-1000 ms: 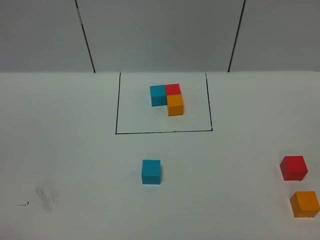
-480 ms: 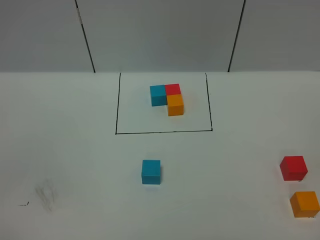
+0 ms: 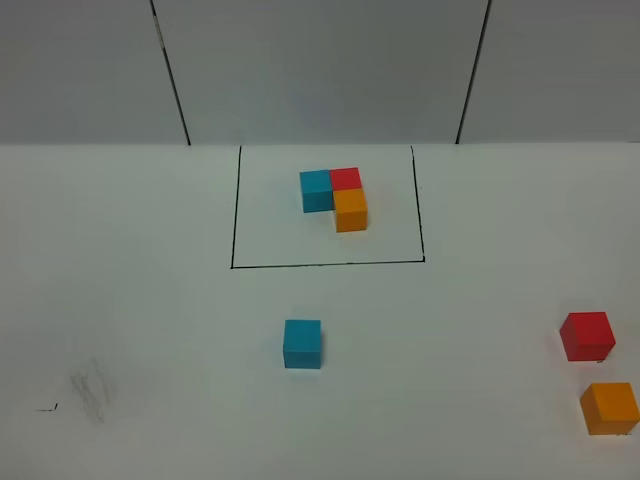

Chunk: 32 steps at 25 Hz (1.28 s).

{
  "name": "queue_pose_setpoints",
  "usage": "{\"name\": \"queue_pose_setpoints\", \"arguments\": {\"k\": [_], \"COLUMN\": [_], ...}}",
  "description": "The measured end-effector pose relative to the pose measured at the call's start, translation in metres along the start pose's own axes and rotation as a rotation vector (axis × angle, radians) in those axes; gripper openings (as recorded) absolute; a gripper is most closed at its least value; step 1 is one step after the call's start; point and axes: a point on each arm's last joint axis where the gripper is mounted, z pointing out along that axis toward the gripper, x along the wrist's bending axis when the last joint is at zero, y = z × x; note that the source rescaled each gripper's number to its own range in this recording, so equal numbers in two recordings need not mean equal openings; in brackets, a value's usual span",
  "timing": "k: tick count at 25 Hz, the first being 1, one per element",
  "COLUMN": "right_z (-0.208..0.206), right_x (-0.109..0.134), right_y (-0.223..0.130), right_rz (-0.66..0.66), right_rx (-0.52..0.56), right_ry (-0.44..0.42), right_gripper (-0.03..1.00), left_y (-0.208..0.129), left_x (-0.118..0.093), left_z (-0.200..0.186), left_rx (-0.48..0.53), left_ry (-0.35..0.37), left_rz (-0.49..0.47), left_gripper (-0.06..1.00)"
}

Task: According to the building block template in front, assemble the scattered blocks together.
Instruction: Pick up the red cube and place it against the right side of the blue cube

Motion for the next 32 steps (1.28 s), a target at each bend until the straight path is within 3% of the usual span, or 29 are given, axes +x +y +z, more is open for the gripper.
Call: {"name": "queue_pose_setpoints", "arguments": {"k": [3,12,21,25,32], "right_z": [0.000,0.000,0.000,0.000,0.000], "right_x": [0.000,0.000,0.000,0.000,0.000], "right_y": [0.000,0.000,0.000,0.000,0.000], "right_rz": [0.000,0.000,0.000,0.000,0.000], "right_rx": [0.000,0.000,0.000,0.000,-0.001], "right_ry": [0.000,0.000,0.000,0.000,0.000], "right_gripper": [0.63,0.63,0.63,0.63,0.63], "left_y": [0.000,0.000,0.001,0.001,0.001], "left_x": [-0.001,-0.006,-0.010,-0.011,-0.010], "left_z": [0.000,0.000,0.002,0.002,0.002], "left_rx": [0.001,0.010,0.016,0.017,0.017], "left_ry": [0.064,0.418,0.712,0.749,0.715], "left_rz": [-0.042,-0.271,-0.461,-0.485,-0.462], "left_gripper": [0.84,0.84,0.84,0.84,0.84]}}
